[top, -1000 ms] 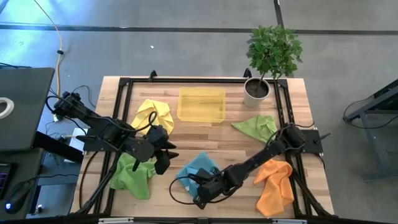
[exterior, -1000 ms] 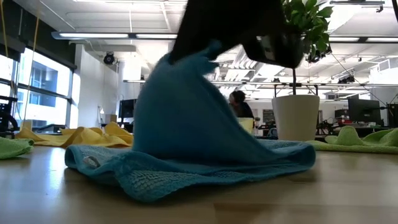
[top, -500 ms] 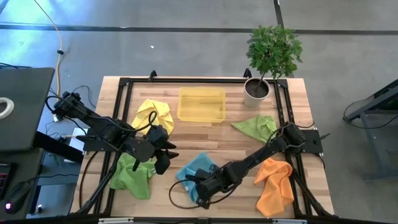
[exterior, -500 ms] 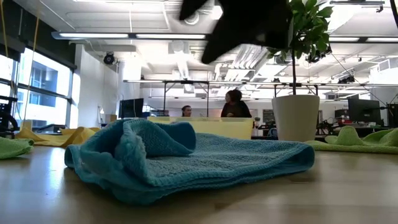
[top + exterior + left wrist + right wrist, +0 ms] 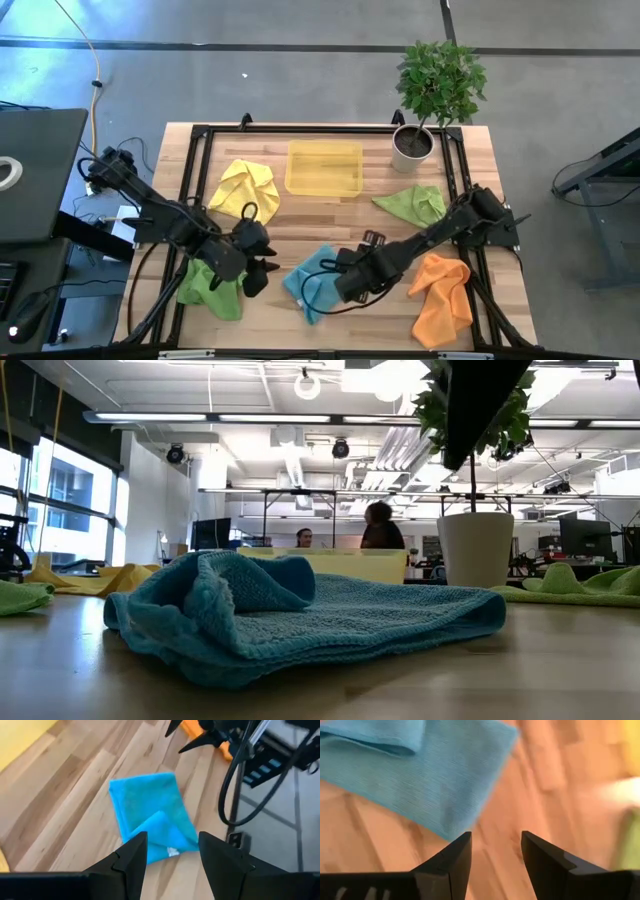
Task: Fold microfiber towels
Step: Fold the blue microfiber cloth
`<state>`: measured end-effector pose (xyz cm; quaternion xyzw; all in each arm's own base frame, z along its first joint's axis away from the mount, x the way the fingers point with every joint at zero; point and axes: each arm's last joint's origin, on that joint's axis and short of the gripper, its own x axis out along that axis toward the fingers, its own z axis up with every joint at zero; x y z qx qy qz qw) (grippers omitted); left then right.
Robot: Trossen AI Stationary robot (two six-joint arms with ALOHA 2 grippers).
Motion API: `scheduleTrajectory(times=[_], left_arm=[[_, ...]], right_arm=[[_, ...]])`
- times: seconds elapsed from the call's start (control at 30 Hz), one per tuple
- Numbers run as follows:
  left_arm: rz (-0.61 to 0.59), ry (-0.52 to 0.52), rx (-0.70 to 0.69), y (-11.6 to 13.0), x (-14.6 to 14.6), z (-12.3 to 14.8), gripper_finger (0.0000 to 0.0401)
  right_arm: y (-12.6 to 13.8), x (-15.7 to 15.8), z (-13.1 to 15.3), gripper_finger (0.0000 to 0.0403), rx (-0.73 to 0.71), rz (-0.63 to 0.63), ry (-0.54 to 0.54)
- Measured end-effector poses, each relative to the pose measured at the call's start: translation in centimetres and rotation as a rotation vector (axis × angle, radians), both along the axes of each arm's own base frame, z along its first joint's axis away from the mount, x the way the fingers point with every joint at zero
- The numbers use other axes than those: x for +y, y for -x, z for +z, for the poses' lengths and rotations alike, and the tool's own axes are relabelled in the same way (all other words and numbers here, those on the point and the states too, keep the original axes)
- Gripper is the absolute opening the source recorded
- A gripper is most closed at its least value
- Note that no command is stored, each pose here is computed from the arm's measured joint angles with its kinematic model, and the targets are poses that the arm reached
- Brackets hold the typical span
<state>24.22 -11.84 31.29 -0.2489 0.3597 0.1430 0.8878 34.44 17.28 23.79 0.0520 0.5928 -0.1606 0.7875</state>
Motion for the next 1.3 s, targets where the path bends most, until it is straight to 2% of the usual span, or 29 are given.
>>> scheduleTrajectory(times=[0.1,0.17,0.3,0.53,0.73,0.93,1.1,1.3], left_arm=[[-0.017,-0.005,-0.018,-0.2,-0.2,-1.7,0.0168],[-0.039,-0.016,-0.048,-0.5,-0.3,-2.8,0.0168],[-0.091,-0.071,-0.071,-0.9,-0.1,-5.4,0.0168],[-0.131,-0.154,0.001,-2.2,-0.1,-9.6,0.0168],[-0.190,-0.180,-0.043,-5.3,-0.7,-12.6,0.0168],[-0.237,-0.243,-0.107,-7.8,-0.9,-15.4,0.0168],[-0.279,-0.231,-0.177,-9.4,-1.3,-17.4,0.0168],[-0.325,-0.194,-0.127,-9.4,-1.3,-18.7,0.0168]], right_arm=[[-0.6,0.1,-2.2,0.0165,-0.057,0.059,-0.087],[-1.4,0.7,-3.5,0.0165,-0.160,0.143,-0.145],[-1.5,1.4,-6.0,0.0165,-0.298,0.221,-0.203],[-0.4,1.0,-8.8,0.0165,-0.302,0.155,-0.232],[0.4,0.7,-10.4,0.0165,-0.313,0.111,-0.252],[0.6,0.5,-10.9,0.0165,-0.340,0.094,-0.253],[0.6,0.5,-10.9,0.0165,-0.349,0.093,-0.251],[0.4,0.4,-10.9,0.0165,-0.355,0.087,-0.255]])
